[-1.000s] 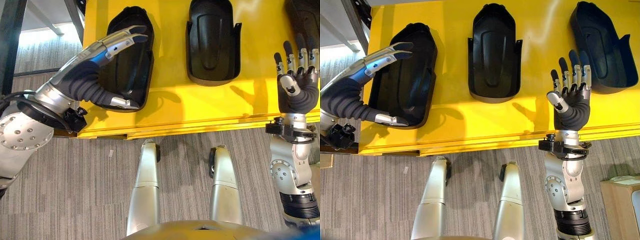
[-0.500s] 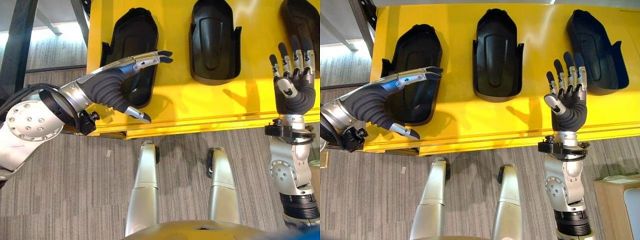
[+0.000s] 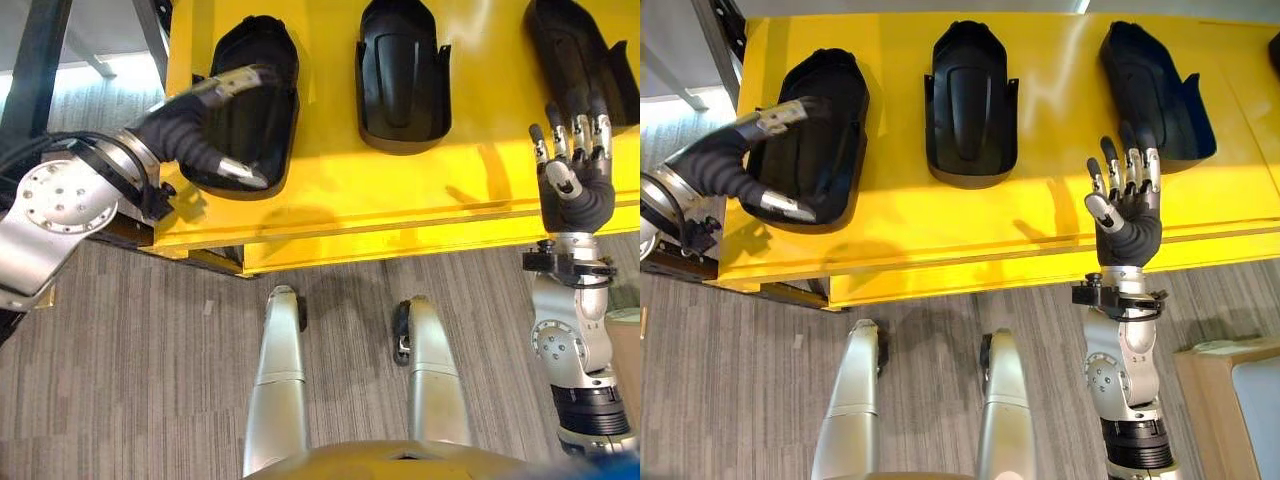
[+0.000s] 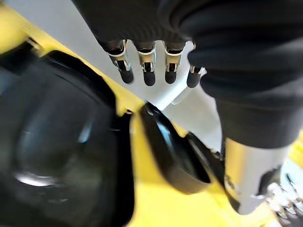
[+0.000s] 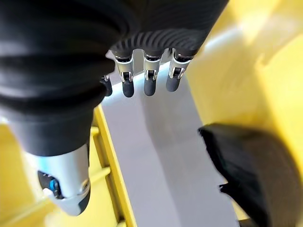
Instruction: Move parts from the plastic box to the shelf.
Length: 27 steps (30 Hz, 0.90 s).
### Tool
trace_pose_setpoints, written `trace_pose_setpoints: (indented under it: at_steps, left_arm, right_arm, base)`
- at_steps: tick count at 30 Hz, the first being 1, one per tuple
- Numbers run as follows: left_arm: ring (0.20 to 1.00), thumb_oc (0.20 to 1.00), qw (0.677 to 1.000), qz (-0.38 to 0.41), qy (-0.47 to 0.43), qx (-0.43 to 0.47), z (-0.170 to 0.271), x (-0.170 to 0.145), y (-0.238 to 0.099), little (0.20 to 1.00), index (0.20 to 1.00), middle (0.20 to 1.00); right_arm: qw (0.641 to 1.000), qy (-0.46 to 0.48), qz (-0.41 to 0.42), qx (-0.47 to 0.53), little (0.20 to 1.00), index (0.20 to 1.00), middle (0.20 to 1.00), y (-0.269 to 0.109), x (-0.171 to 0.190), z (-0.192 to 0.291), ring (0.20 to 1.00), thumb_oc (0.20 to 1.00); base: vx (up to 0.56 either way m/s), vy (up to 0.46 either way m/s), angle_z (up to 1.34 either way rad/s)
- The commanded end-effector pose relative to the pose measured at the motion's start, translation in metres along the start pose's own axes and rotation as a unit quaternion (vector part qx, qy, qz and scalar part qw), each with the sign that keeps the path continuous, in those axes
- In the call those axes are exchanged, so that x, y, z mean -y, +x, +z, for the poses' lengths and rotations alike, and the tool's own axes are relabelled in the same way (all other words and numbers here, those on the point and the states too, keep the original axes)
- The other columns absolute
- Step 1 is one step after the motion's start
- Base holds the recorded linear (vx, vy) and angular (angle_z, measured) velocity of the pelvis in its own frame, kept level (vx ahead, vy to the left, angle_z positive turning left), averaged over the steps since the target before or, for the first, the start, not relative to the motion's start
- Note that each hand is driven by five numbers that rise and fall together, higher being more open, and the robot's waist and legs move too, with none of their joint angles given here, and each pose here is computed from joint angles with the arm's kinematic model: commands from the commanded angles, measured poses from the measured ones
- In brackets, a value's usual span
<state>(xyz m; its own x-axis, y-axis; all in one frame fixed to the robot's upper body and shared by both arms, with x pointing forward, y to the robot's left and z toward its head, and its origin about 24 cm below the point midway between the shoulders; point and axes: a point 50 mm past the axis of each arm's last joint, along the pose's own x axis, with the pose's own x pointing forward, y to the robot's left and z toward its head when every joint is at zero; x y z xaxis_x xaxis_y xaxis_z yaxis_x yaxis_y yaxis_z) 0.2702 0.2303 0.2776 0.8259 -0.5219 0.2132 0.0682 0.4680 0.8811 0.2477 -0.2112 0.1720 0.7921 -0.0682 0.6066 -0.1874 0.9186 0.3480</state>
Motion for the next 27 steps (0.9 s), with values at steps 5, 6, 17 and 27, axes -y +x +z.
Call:
trace_pose_setpoints:
  at_steps: [5,6,17,27]
  left_arm:
    - [1.000,1.000,0.988,0.127,0.082,-0.044,-0.011,-0.059,-0.003,1.000,1.000,1.000]
    - [1.000,1.000,0.985,0.134,0.090,-0.058,-0.016,-0.060,-0.003,1.000,1.000,1.000]
    - [1.000,1.000,0.979,0.137,0.104,-0.113,-0.038,-0.055,0.004,1.000,1.000,1.000]
    - [1.000,1.000,0.974,0.112,0.124,-0.151,-0.051,-0.047,0.021,1.000,1.000,1.000]
  right_arm:
    - [0.997,0.017,0.050,0.063,1.000,1.000,1.000,0.014,-0.016,0.023,1.000,1.000]
    - [0.997,0.018,0.050,0.061,1.000,1.000,1.000,0.014,-0.016,0.022,1.000,1.000]
    - [0.997,0.025,0.049,0.055,1.000,1.000,1.000,0.015,-0.015,0.021,1.000,1.000]
    - [0.997,0.037,0.055,0.043,1.000,1.000,1.000,0.015,-0.018,0.017,1.000,1.000]
  base:
    - [-0.01,0.001,-0.06]
    - [-0.01,-0.001,-0.04]
    - [0.00,0.000,-0.01]
    - [0.00,0.000,0.00]
